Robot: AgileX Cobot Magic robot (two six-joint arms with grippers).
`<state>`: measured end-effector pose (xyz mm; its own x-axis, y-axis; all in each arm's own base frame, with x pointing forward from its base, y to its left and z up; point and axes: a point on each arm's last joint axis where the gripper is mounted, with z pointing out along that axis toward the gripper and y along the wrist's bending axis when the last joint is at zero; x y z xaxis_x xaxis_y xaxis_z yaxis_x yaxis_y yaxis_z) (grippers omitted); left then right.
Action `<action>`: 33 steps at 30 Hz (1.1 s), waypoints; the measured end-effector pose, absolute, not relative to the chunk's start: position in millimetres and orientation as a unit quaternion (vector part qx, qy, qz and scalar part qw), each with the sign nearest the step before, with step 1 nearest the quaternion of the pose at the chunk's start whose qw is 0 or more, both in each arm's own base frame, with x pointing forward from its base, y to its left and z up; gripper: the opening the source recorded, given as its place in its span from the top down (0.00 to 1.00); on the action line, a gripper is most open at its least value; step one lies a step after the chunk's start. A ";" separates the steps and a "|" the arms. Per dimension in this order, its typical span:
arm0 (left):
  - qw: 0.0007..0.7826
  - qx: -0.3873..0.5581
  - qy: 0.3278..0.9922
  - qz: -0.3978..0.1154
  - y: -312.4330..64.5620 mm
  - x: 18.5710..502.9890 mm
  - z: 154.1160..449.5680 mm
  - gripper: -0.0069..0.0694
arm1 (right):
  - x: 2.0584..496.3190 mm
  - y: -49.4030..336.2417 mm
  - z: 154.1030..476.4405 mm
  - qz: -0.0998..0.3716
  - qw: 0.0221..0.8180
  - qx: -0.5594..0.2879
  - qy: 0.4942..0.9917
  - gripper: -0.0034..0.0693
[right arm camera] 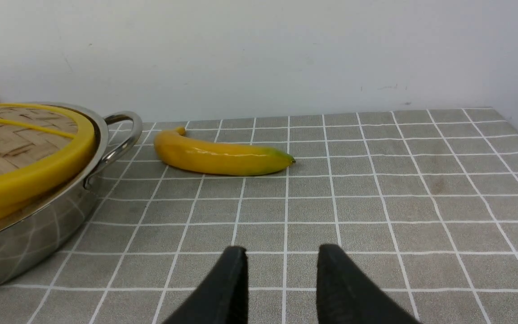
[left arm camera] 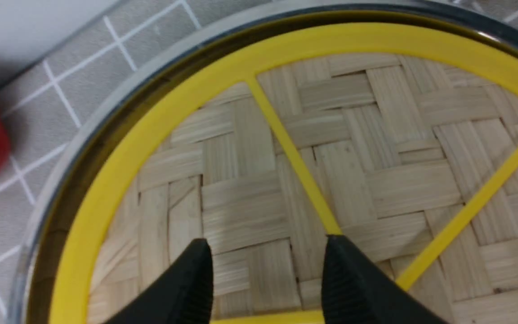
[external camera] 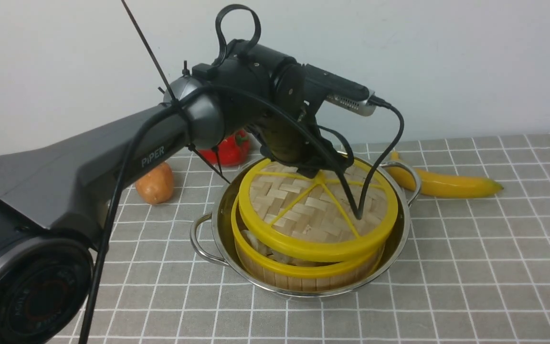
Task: Place the steamer in the pot on the grey tablecloth, and put the lid on the steamer.
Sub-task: 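Place the yellow bamboo steamer lid onto the steamer in the pot with the left gripper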
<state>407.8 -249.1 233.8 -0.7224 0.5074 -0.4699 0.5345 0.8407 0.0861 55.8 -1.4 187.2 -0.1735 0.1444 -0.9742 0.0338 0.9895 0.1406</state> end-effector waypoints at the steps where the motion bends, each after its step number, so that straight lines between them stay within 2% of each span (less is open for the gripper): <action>1: 0.245 0.280 0.928 -0.029 -249.3 407.7 233.8 0.48 | 55.8 -1.4 187.2 0.043 0.640 0.058 0.765 0.62; 14: 0.281 0.275 0.918 -0.048 -254.2 412.7 241.2 0.48 | 55.8 -1.4 187.2 0.043 0.640 0.058 0.765 0.62; 21: 0.243 0.266 0.931 -0.059 -254.4 407.3 254.7 0.48 | 55.8 -1.4 187.2 0.043 0.640 0.058 0.765 0.62; 26: 0.202 0.268 0.939 -0.069 -254.5 400.6 251.8 0.48 | 55.8 -1.4 187.2 0.043 0.640 0.058 0.765 0.62; 33: 0.188 0.287 0.934 -0.097 -260.7 398.7 245.8 0.48 | 55.8 -1.4 187.2 0.043 0.640 0.058 0.765 0.62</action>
